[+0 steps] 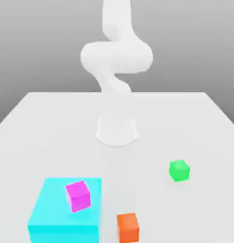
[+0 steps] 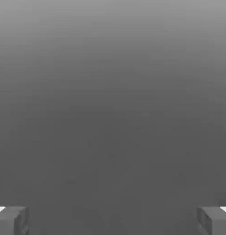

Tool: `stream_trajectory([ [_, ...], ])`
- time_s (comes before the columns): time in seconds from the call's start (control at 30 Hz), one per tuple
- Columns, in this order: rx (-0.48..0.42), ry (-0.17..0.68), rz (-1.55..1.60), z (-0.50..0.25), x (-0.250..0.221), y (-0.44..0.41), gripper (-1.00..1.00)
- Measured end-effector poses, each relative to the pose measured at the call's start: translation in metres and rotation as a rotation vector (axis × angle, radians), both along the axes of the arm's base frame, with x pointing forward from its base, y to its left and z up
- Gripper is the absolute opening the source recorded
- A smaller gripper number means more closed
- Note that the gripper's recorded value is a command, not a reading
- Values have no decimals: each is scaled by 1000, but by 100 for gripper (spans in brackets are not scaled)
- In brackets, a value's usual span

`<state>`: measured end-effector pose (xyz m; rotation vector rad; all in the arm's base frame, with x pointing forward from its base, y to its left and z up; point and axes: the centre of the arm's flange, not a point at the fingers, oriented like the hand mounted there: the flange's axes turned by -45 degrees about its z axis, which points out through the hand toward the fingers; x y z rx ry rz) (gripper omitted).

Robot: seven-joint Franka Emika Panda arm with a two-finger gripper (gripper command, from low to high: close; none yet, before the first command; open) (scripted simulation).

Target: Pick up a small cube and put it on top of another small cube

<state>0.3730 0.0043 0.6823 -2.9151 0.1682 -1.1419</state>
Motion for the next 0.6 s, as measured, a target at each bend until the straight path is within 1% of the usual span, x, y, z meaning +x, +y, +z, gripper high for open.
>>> stream_trajectory([
  [0.13,61,83,-143,-51,40,4,0],
  [0.3,131,174,-314,-119,78,5,0],
  [0.6,257,324,-622,-249,119,3,0],
])
